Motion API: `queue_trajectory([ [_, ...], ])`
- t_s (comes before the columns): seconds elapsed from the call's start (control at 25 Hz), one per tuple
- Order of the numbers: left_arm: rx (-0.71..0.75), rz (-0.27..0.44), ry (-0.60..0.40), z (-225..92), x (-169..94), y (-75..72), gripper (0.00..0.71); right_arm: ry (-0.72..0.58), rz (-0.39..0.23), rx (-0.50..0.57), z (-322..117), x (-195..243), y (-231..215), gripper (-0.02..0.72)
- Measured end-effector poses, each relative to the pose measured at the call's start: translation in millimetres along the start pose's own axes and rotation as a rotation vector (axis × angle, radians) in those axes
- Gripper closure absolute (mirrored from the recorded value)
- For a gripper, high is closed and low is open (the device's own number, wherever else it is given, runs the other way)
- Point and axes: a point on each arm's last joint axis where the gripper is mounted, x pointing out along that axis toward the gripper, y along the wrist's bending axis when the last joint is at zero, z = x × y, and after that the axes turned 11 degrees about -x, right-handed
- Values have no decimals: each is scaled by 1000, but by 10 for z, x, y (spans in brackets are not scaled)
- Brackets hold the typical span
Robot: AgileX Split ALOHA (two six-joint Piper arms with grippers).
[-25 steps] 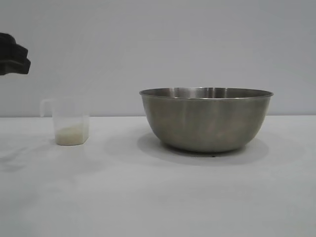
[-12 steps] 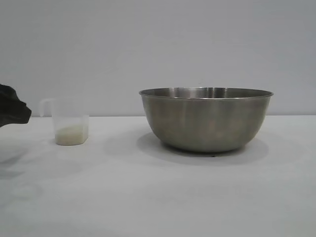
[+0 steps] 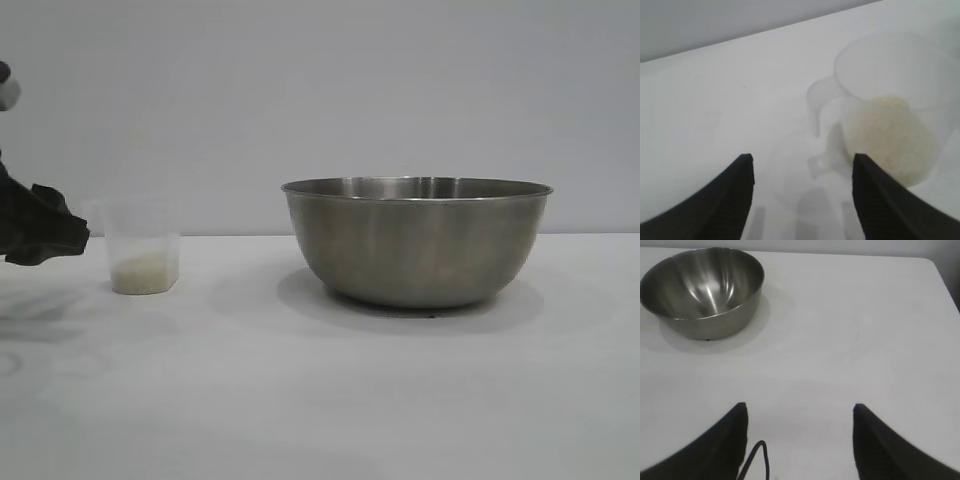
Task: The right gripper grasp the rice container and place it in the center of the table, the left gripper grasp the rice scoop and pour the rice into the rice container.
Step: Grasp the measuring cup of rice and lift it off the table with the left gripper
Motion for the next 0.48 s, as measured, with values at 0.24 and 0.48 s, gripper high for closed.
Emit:
queue_trajectory([
  [0.24,-2,1,-18,13,115,-5,282,0,0,0,0,0,0,269],
  [0.48,0,3,-50,69,221,-10,329,0,0,0,0,0,0,269],
])
